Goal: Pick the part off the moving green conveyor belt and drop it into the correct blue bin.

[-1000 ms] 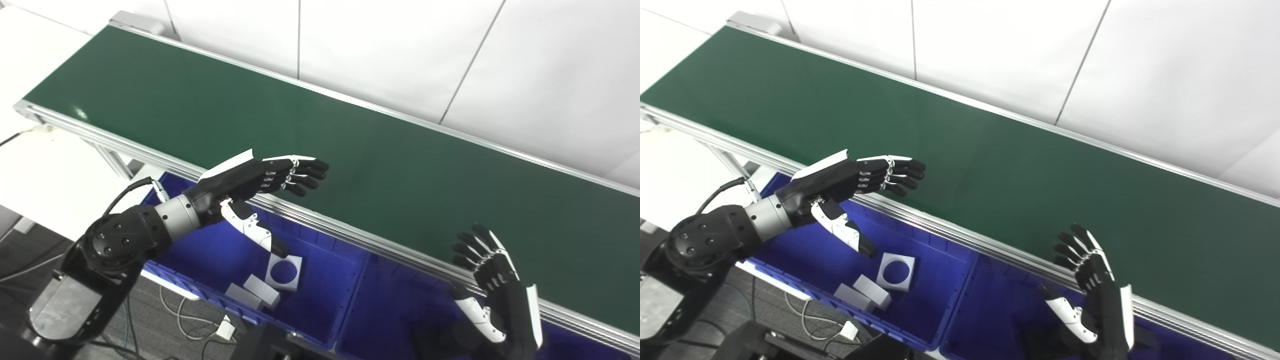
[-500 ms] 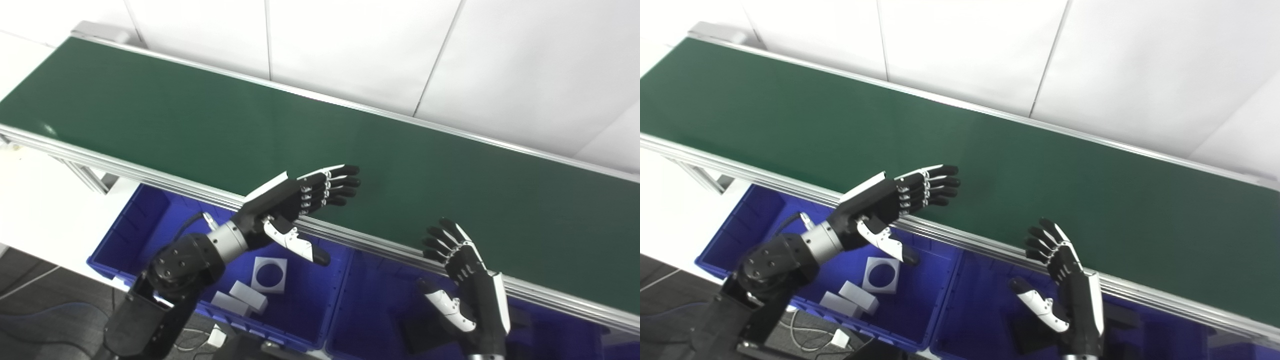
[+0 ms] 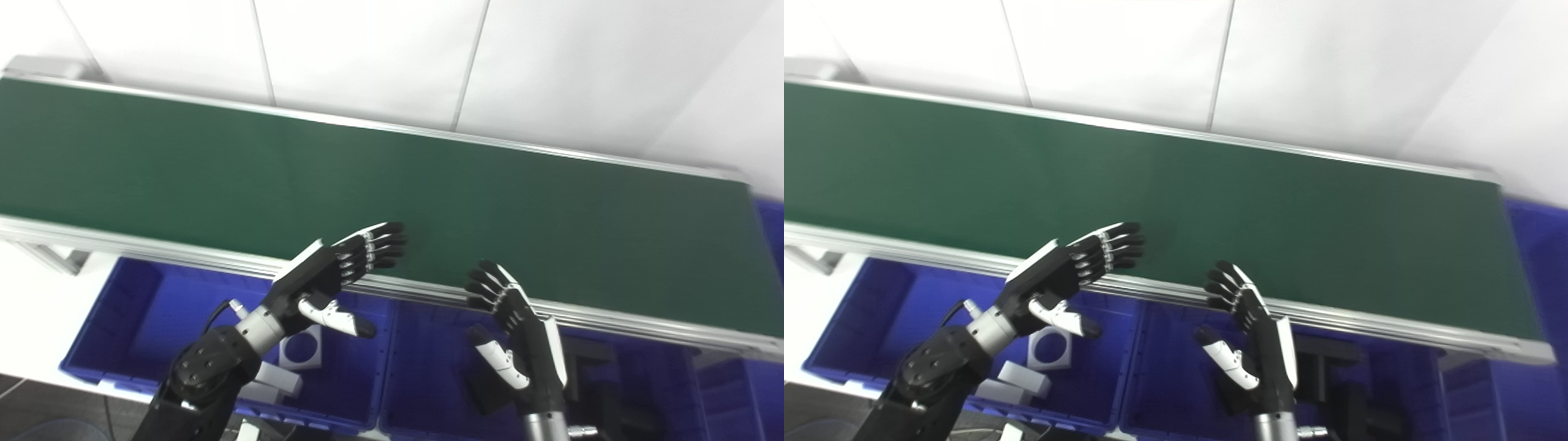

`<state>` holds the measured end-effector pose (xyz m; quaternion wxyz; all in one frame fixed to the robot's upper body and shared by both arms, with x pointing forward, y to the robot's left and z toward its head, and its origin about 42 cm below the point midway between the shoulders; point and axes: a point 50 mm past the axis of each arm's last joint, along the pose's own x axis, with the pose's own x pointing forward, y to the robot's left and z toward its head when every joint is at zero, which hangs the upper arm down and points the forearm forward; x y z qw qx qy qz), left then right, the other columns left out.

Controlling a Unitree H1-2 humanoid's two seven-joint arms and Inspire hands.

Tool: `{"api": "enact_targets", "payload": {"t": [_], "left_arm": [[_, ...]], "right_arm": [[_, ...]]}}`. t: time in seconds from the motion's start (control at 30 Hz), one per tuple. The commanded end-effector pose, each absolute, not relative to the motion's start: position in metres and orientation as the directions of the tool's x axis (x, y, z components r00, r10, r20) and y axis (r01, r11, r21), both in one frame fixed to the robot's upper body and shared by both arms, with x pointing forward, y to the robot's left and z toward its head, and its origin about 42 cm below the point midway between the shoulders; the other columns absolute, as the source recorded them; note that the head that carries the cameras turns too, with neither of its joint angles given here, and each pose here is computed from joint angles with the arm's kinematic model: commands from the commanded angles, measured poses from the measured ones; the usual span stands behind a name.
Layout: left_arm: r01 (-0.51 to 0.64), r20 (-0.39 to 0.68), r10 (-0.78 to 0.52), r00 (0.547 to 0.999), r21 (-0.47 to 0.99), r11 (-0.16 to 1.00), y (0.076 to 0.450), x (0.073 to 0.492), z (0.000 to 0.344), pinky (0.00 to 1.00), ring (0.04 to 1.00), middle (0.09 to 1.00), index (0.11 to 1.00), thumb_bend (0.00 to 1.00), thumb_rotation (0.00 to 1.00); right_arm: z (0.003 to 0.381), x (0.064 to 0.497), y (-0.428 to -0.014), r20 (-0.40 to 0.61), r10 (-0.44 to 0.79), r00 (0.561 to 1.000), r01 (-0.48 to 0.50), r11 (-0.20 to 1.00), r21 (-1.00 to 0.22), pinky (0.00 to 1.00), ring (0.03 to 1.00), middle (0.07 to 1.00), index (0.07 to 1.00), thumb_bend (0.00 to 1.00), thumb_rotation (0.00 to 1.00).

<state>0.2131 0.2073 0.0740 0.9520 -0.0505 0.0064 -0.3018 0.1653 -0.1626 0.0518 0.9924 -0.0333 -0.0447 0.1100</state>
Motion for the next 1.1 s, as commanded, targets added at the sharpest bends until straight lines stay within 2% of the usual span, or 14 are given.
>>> {"api": "enact_targets", "payload": {"t": [0.0, 0.13, 0.43, 0.7, 1.07], "left_arm": [[0.582, 0.082, -0.577, 0.813, -0.094, 0.807, 0.207, 0.214, 0.078, 0.88, 0.882, 0.902, 0.903, 1.0, 0.21], [0.582, 0.083, -0.576, 0.813, -0.098, 0.807, 0.214, 0.213, 0.067, 0.89, 0.885, 0.909, 0.903, 1.0, 0.23], [0.575, 0.06, -0.571, 0.818, -0.085, 0.814, 0.232, 0.218, 0.036, 0.88, 0.887, 0.904, 0.905, 1.0, 0.27], [0.584, 0.057, -0.581, 0.812, -0.06, 0.81, 0.239, 0.221, 0.026, 0.89, 0.893, 0.901, 0.9, 1.0, 0.28], [0.52, 0.06, -0.517, 0.854, -0.059, 0.852, 0.245, 0.209, 0.017, 0.84, 0.86, 0.871, 0.872, 1.0, 0.36]], "right_arm": [[0.061, 0.172, -0.156, 0.173, 0.21, 0.962, -0.2, 0.977, -0.07, 0.71, 0.783, 0.815, 0.862, 0.65, 0.64], [0.058, 0.172, -0.15, 0.164, 0.205, 0.965, -0.193, 0.977, -0.085, 0.72, 0.789, 0.822, 0.87, 0.67, 0.67], [0.05, 0.174, -0.145, 0.143, 0.176, 0.974, -0.164, 0.982, -0.088, 0.74, 0.802, 0.831, 0.874, 0.68, 0.66], [0.044, 0.171, -0.153, 0.121, 0.167, 0.978, -0.156, 0.983, -0.1, 0.75, 0.81, 0.838, 0.881, 0.68, 0.67], [0.045, 0.162, -0.166, 0.112, 0.188, 0.976, -0.175, 0.977, -0.119, 0.74, 0.805, 0.841, 0.891, 0.7, 0.7]]}}
